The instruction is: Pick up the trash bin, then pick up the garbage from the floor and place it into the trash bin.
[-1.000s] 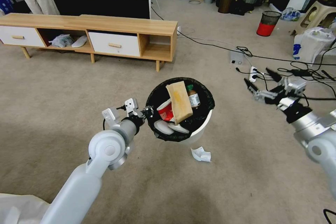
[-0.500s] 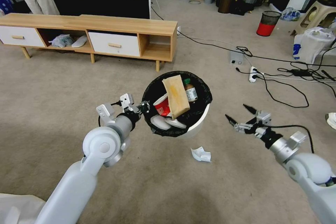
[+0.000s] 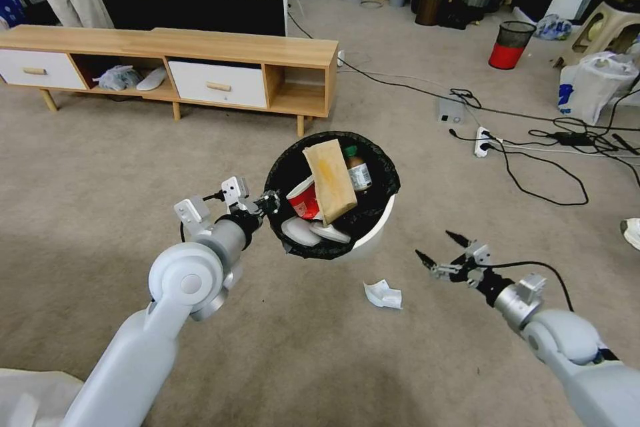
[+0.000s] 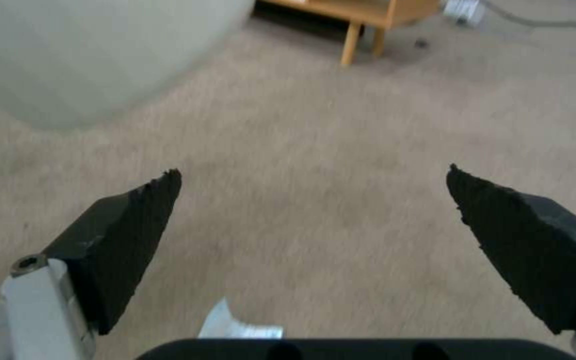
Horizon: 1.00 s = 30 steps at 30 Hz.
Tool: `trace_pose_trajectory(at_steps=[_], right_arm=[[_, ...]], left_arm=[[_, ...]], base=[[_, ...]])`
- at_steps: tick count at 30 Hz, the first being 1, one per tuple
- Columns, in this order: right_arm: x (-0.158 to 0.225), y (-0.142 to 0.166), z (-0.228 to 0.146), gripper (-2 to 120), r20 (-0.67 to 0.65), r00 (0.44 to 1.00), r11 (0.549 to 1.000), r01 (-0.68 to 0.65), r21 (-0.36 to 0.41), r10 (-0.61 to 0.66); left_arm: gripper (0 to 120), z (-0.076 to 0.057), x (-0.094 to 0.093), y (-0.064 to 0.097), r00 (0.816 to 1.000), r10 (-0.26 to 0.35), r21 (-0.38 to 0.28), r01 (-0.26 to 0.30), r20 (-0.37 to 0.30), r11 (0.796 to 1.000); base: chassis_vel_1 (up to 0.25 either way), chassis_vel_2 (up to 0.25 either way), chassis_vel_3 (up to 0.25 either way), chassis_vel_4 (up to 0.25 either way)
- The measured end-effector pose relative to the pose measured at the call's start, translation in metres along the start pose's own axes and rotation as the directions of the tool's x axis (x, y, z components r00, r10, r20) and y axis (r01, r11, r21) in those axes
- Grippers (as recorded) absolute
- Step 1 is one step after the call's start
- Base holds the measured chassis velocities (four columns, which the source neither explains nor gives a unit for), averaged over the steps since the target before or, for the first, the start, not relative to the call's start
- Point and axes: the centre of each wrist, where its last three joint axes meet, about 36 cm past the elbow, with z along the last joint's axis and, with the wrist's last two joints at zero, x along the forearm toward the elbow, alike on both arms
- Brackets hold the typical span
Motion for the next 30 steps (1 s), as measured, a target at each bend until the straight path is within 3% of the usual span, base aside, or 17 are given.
trace_pose_trajectory(at_steps=[10,30], right_arm=[[-0.016,-0.002,0.048,100,-0.102,0.981,0.987,0.161,-0.023,-0.162],[-0.058,-0.003,0.079,100,-0.145,0.951,0.962,0.268,-0.041,-0.271]], left_arm=[[3,0.001,0.000,0.001,1.000,0.009,0.001,-0.009,-0.002,1.000],[3,0.008,-0.005,0.004,1.000,0.013,0.010,-0.013,-0.006,1.000]], base=[[0.000,0.000,0.000,0.000],[0.000,0.000,0.000,0.000]])
